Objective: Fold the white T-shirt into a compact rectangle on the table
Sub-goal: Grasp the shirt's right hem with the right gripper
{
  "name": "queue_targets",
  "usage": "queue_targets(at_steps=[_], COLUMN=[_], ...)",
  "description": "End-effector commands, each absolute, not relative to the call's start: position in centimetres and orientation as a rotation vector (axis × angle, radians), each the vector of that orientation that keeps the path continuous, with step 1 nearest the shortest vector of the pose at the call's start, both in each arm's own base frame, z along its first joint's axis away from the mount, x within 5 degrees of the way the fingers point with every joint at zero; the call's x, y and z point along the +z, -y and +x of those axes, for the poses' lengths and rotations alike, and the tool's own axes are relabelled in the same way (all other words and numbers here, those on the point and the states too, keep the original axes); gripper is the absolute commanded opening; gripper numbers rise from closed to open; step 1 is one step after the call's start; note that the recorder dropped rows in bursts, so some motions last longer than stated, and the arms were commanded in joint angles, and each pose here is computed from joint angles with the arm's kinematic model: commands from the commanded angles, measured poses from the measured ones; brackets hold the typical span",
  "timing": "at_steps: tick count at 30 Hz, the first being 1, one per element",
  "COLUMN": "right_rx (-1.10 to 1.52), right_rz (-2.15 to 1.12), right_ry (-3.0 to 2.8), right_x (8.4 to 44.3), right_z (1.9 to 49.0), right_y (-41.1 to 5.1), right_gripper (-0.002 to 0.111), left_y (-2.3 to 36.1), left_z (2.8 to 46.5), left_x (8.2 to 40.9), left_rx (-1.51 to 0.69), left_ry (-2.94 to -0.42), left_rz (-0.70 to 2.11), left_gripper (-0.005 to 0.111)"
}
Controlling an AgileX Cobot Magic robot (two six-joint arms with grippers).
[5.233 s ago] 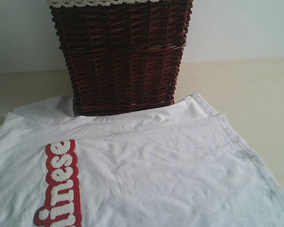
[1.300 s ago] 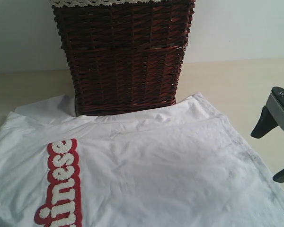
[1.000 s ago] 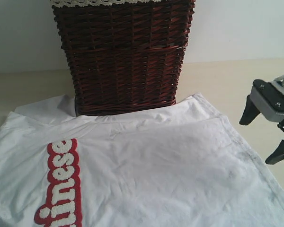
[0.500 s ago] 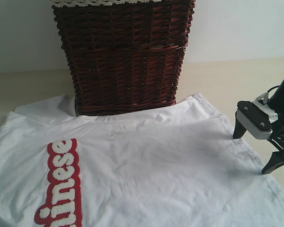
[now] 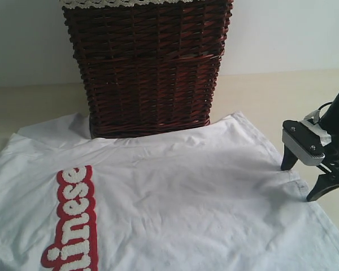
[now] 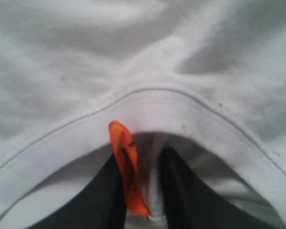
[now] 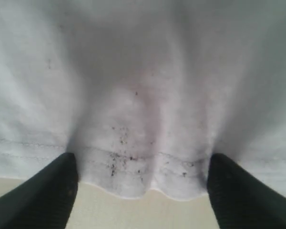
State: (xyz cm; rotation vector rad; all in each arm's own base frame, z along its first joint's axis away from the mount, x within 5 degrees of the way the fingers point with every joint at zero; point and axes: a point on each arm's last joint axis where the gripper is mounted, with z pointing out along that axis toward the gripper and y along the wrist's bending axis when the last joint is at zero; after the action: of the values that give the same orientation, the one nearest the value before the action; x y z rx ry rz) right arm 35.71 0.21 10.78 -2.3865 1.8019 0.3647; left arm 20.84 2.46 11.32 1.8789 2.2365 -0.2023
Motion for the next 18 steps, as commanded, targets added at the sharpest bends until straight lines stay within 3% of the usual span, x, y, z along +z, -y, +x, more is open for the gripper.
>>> queue_targets(at_steps=[1,7,18], right_rx=[0.394,0.395,0.479], right_rz=[-2.417,-2.414,-2.386], right_ry=[-1.830,-1.831,-1.896], right_x=[9.89,9.90,10.34], right_z=[35.37,35.38,34.84], right_y=[-0.10,-0.12,-0.23], right_gripper=[0.048,0.002,0.000], left_y=[-2.54,-2.54,-2.54], left_z=[20.99,20.99,20.99], left_x=[11.03,11.03,11.03], left_rx=[-0.152,-0.152,-0.152], left_ry=[-2.230,-2.230,-2.230], left_rz=[1.892,1.892,1.892], left_gripper=[0.026,0.026,0.026])
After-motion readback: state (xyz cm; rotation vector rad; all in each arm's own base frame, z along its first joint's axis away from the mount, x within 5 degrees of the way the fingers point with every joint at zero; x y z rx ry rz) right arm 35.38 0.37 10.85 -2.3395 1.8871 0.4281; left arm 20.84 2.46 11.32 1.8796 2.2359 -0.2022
